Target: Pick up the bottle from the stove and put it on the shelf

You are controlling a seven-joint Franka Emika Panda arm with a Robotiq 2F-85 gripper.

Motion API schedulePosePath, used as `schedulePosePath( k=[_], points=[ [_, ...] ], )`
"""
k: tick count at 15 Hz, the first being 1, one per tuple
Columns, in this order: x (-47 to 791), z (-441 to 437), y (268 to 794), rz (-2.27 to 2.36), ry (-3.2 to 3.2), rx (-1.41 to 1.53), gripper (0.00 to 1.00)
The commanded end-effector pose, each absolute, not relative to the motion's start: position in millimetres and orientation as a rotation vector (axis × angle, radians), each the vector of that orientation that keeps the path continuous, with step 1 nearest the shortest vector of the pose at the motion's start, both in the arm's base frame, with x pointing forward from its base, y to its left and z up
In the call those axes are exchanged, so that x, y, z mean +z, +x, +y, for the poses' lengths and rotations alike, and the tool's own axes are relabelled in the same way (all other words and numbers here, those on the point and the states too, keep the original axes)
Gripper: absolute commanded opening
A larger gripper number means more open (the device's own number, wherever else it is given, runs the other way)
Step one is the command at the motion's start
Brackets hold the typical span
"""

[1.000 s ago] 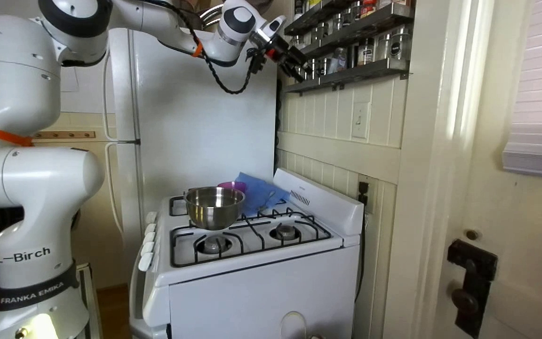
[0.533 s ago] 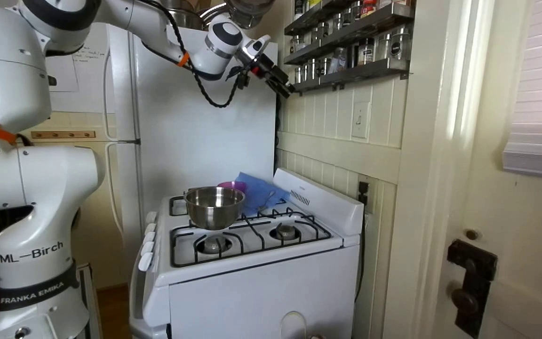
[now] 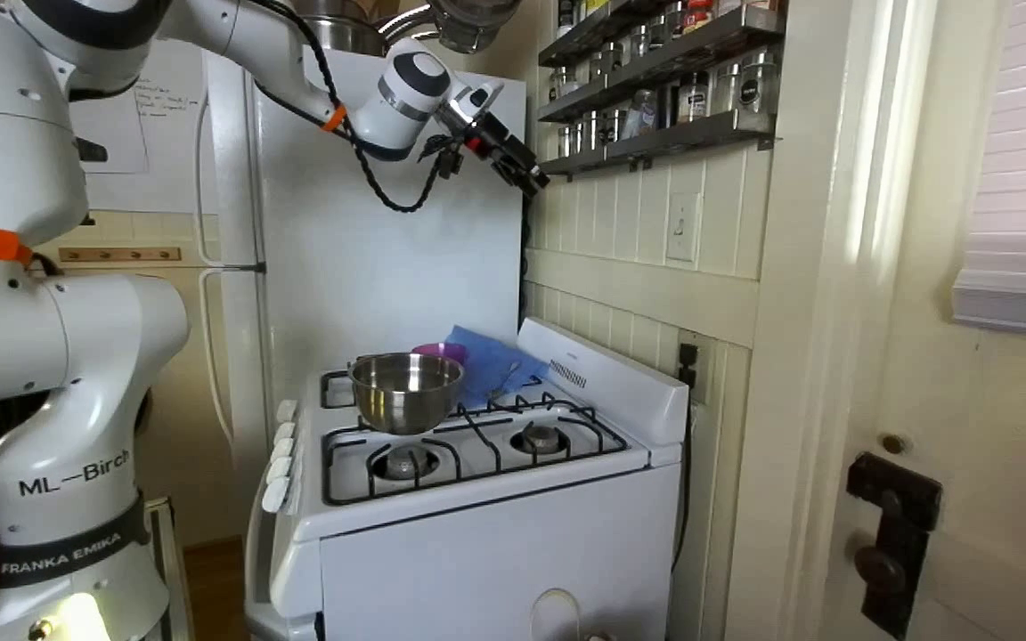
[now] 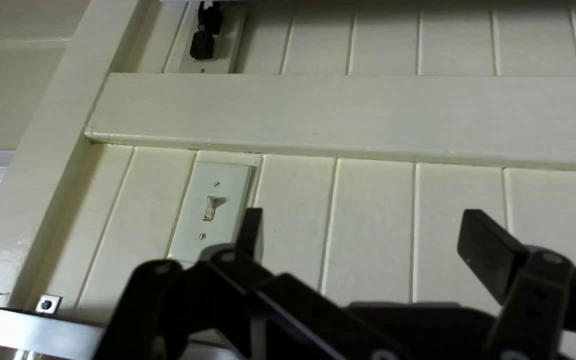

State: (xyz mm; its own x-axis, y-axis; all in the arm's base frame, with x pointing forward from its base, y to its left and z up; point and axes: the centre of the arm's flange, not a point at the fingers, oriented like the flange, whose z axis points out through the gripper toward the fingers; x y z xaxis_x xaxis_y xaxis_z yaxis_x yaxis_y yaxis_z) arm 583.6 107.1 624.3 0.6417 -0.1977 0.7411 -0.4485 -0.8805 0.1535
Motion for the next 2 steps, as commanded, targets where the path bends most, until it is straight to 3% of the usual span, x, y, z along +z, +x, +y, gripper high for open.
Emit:
schedulePosePath(
  k=[1, 2],
  points=[
    [624.0, 107.1, 583.5, -0.516, 2.54, 1.09, 1.0],
    [623.7, 107.4, 583.5, -0.515, 2.541, 1.089, 1.0]
  ],
)
